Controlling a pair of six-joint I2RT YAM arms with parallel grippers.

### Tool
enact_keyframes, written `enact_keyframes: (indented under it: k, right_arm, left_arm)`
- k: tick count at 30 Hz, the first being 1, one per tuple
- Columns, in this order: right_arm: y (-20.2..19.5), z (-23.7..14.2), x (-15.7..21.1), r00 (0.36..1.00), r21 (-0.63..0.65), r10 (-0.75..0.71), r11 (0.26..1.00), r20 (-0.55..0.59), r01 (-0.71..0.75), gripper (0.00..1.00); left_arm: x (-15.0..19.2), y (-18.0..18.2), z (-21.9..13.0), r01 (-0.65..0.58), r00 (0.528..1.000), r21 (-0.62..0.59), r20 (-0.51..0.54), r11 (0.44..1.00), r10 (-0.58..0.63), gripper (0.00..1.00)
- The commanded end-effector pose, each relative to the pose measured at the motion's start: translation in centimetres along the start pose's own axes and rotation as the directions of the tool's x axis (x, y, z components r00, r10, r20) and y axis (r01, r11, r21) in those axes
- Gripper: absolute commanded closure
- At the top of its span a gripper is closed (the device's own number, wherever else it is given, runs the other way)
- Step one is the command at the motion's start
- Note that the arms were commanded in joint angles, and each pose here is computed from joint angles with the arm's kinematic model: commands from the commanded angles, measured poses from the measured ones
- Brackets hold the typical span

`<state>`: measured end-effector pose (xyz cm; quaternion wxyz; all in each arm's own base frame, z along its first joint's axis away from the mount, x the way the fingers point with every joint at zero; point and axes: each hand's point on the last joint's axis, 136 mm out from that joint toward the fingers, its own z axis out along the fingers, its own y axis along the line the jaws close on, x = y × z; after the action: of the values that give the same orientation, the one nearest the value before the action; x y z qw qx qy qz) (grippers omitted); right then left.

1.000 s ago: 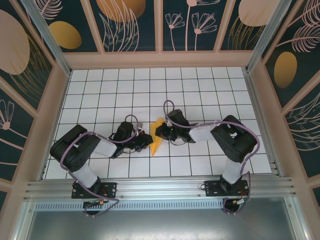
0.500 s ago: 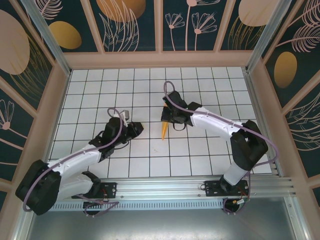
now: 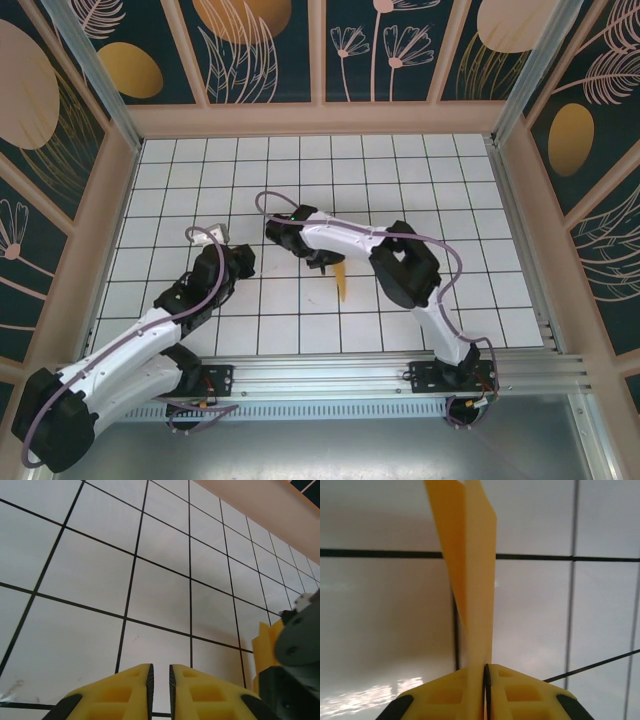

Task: Fold a paper plane with a square sheet of paper (pick it up from the middle)
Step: Turn over the paper at the center of the table.

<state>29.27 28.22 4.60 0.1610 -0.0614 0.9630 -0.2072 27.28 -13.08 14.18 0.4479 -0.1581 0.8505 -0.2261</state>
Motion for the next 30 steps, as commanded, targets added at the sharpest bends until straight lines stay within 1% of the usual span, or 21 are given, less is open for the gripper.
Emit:
enact_keyframes:
  k: [1, 3, 4, 5, 6, 8, 10, 13, 14, 16, 18, 19, 21, 23, 26, 27, 29, 30]
  right_arm:
    - [2.2, -1.2, 0.1, 0.998, -0.085, 0.019, 0.996, -0.053, -0.024, 0.83]
    - [4.0, -1.3, -0.1, 0.998, -0.156, 0.014, 0.987, -0.066, -0.024, 0.80]
    - [4.8, -1.4, -0.1, 0.997, -0.187, 0.010, 0.982, -0.075, -0.024, 0.76]
    - [5.4, -1.6, -0.1, 0.997, -0.213, 0.010, 0.977, -0.076, -0.026, 0.69]
    - [6.5, -2.1, 0.0, 0.996, -0.280, -0.010, 0.960, -0.084, -0.014, 0.65]
    - [8.0, -3.5, -0.2, 0.997, -0.392, -0.020, 0.920, -0.081, -0.013, 0.56]
    - [9.1, -5.5, -0.4, 0.998, -0.513, -0.024, 0.858, -0.061, -0.011, 0.46]
    - [8.3, -8.4, -1.1, 1.000, -0.619, 0.025, 0.785, -0.002, -0.021, 0.35]
    - [7.9, -9.0, -1.3, 0.999, -0.645, 0.041, 0.764, 0.013, -0.023, 0.35]
    - [6.3, -10.1, -1.7, 0.994, -0.689, 0.100, 0.724, 0.047, -0.041, 0.30]
    - [4.9, -10.8, -1.9, 0.986, -0.739, 0.148, 0.672, 0.075, -0.045, 0.28]
    - [4.3, -11.1, -1.8, 0.984, -0.773, 0.165, 0.633, 0.072, -0.050, 0.27]
    - [3.0, -11.3, -1.7, 0.976, -0.815, 0.201, 0.577, 0.082, -0.050, 0.29]
    - [1.2, -10.8, -1.6, 0.966, -0.834, 0.241, 0.549, 0.097, -0.053, 0.29]
    - [0.1, -11.4, -1.3, 0.963, -0.916, 0.256, 0.399, 0.083, -0.027, 0.33]
    - [0.2, -11.3, -0.8, 0.964, -0.929, 0.248, 0.371, 0.095, -0.004, 0.33]
    - [0.3, -10.3, 0.0, 0.968, -0.914, 0.221, 0.404, 0.122, 0.023, 0.35]
    - [0.5, -10.1, 0.4, 0.972, -0.910, 0.197, 0.412, 0.131, 0.040, 0.37]
  left_arm:
    - [0.3, 1.7, -0.6, -0.052, 0.999, -0.061, 0.008, 0.997, 0.052, 0.81]
    - [0.5, 1.8, -0.8, -0.058, 0.998, -0.053, 0.004, 0.997, 0.058, 0.81]
    - [0.6, 1.9, -0.9, -0.062, 0.998, -0.052, 0.000, 0.997, 0.062, 0.81]
    - [0.7, 2.0, -0.9, -0.066, 0.998, -0.052, -0.004, 0.996, 0.066, 0.81]
    - [0.8, 2.1, -1.0, -0.072, 0.997, -0.054, -0.008, 0.996, 0.072, 0.80]
    - [1.1, 2.2, -0.9, -0.080, 0.997, -0.058, -0.018, 0.995, 0.079, 0.80]
    - [1.3, 2.0, -0.8, -0.082, 0.996, -0.048, -0.029, 0.995, 0.081, 0.80]
    - [1.5, 1.5, -0.6, -0.079, 0.996, -0.027, -0.044, 0.996, 0.078, 0.79]
    - [1.5, 1.3, -0.5, -0.077, 0.996, -0.019, -0.047, 0.997, 0.076, 0.79]
    - [1.8, 0.8, -0.3, -0.075, 0.995, 0.004, -0.062, 0.997, 0.075, 0.77]
    - [2.1, 0.4, 0.0, -0.073, 0.994, 0.022, -0.081, 0.997, 0.074, 0.77]
    - [2.3, 0.2, 0.2, -0.072, 0.993, 0.031, -0.092, 0.997, 0.074, 0.77]
    - [2.7, -0.3, 0.5, -0.067, 0.991, 0.051, -0.112, 0.996, 0.072, 0.76]
    - [3.1, -0.7, 0.8, -0.055, 0.989, 0.066, -0.133, 0.996, 0.064, 0.76]
    - [3.7, -1.1, 1.3, -0.038, 0.985, 0.079, -0.163, 0.996, 0.051, 0.76]
    - [3.9, -1.2, 1.5, -0.033, 0.984, 0.083, -0.172, 0.996, 0.047, 0.76]
    - [4.2, -1.5, 1.8, -0.023, 0.981, 0.091, -0.187, 0.996, 0.040, 0.76]
    - [4.4, -1.5, 2.1, -0.020, 0.980, 0.092, -0.197, 0.996, 0.038, 0.76]
